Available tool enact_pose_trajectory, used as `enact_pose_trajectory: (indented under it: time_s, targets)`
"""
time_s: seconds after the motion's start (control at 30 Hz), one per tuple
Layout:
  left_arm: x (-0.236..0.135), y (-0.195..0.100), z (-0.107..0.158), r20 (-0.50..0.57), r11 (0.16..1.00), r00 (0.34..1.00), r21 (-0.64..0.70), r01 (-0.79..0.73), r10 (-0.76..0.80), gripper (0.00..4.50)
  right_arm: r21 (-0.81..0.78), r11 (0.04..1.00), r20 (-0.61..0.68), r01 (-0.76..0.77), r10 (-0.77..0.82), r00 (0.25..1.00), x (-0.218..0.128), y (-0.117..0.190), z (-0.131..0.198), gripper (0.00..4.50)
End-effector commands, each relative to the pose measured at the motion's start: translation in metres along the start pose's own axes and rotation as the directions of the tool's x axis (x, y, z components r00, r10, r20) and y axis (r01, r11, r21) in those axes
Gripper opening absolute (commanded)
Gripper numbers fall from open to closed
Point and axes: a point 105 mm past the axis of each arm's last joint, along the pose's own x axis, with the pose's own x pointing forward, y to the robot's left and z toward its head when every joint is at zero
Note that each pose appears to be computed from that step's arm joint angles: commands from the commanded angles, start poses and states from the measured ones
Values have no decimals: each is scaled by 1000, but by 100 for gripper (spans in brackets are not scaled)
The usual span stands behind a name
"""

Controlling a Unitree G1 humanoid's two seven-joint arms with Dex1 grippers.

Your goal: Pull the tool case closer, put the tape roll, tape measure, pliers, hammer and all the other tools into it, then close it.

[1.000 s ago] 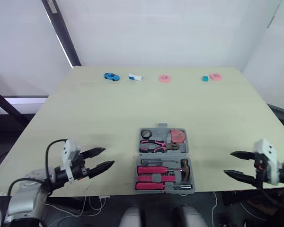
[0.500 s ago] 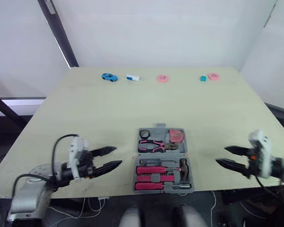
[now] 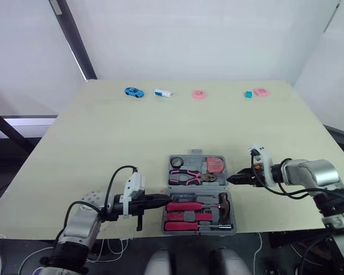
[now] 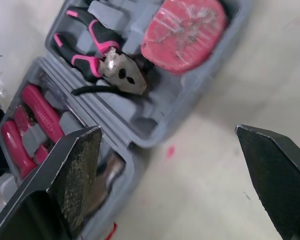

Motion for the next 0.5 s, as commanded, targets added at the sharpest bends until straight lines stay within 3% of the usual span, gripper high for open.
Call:
enact_pose_trajectory:
  time_s: [0.03,0.27,0.5]
  targets:
    - [8,1,-4,-18,999,1000,44,7,-6,5,-21,1000,2,-17,17,1000,10,-2,13,450]
    - [16,0,-27,-90,1000,996,31,8,-5,5,-18,999,-34,-49,48,998,26,-2,17,450]
    - [12,-3,-38,-131,1000,991,21,6,-3,5,24,989,29,-145,145,989,29,10,26,450]
